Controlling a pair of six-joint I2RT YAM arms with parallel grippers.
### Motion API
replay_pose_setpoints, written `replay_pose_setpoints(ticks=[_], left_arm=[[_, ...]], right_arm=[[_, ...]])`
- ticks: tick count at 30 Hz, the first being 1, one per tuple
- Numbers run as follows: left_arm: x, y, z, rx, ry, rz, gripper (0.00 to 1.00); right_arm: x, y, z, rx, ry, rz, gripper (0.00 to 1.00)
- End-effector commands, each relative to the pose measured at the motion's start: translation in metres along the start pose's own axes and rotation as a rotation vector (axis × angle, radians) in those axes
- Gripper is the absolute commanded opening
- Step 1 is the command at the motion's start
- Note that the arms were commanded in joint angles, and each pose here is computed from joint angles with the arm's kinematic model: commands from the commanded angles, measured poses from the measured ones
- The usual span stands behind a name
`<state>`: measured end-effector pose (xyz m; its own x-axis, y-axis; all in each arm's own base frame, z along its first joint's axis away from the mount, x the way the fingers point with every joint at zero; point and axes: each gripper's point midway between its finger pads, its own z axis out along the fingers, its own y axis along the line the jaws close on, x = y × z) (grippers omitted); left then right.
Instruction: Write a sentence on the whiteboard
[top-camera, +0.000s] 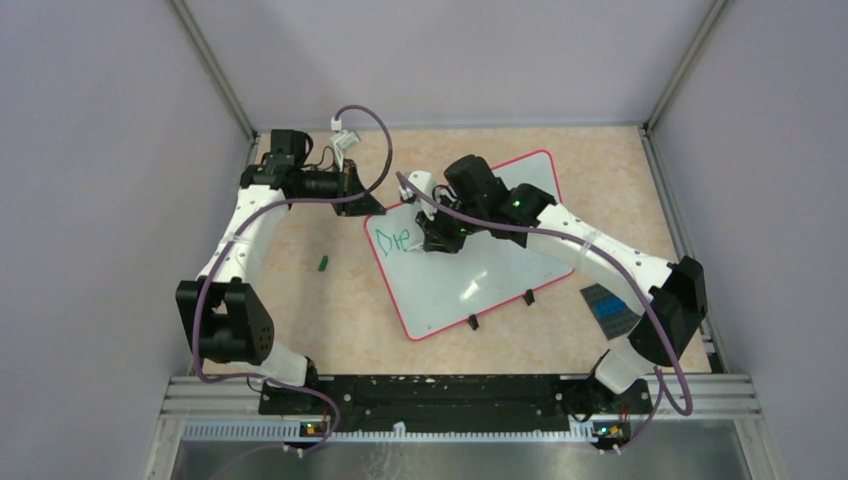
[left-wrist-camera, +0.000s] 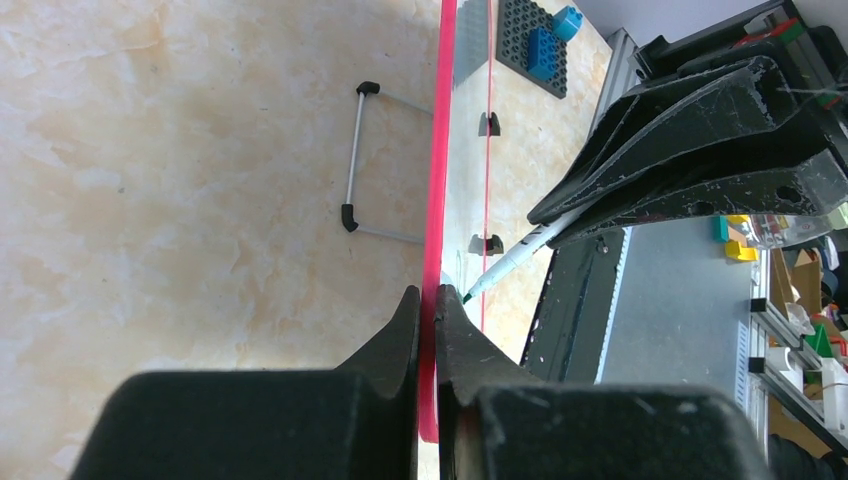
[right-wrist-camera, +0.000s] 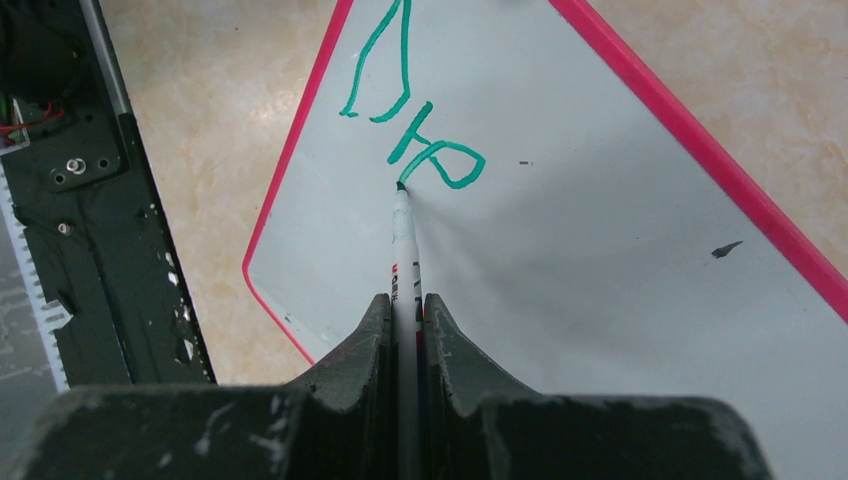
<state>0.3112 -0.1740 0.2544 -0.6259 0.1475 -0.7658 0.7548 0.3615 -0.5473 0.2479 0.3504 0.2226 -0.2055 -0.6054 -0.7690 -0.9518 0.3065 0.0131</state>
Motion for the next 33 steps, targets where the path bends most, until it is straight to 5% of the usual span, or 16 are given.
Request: replay_pose_setpoints(ticks=[1,33], left_arm=[[0.006,-0.014,0.001,0.021,0.013,-0.018,0.0],[0.006,-0.016,0.0,0.03,0.01,-0.016,0.0]], right_arm=[[-0.011,-0.015,-0.015,0.083,-0.04,-0.02,0.0],[-0.03,-0.016,-0.053,0.034,-0.156,0.034,0.0]])
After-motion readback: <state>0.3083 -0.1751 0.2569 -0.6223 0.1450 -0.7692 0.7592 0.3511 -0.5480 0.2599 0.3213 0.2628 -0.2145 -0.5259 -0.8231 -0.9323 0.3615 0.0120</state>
